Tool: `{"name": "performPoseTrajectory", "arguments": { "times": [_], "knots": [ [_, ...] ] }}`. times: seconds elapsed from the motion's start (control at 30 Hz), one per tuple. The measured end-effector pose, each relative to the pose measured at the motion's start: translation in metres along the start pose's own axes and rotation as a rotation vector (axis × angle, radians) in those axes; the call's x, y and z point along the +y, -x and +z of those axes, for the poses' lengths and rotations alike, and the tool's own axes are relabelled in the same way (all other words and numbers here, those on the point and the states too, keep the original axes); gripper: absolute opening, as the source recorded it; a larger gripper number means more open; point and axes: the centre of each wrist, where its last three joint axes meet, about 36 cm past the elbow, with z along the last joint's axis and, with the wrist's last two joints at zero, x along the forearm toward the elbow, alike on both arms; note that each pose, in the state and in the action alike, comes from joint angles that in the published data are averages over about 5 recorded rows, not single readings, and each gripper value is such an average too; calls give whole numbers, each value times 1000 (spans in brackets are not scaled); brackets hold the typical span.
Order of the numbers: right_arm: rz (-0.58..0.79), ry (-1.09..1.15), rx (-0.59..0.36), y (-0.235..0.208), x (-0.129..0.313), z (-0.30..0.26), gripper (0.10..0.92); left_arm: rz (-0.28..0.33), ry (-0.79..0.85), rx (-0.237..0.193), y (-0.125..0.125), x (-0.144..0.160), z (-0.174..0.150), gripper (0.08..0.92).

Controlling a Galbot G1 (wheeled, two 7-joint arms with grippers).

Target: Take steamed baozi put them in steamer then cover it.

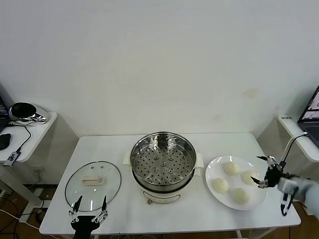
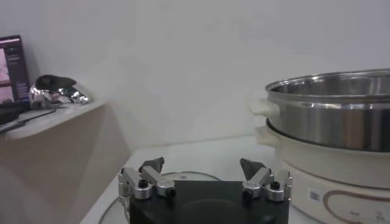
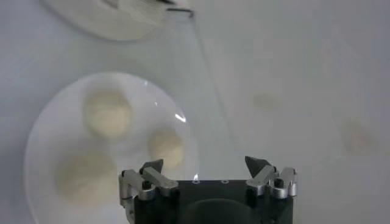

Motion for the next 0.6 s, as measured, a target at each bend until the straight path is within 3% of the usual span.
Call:
{"name": "performPoseTrajectory", "arguments": {
  "times": [0.27,0.6],
  "knots": [
    [-217,-52,59,33,-42,17,823,-1,22,-7,5,5,-2,823],
    [-371,-72,68,93,-72,10,823,-10,42,-14,4,9,-4,823]
  ]
}}
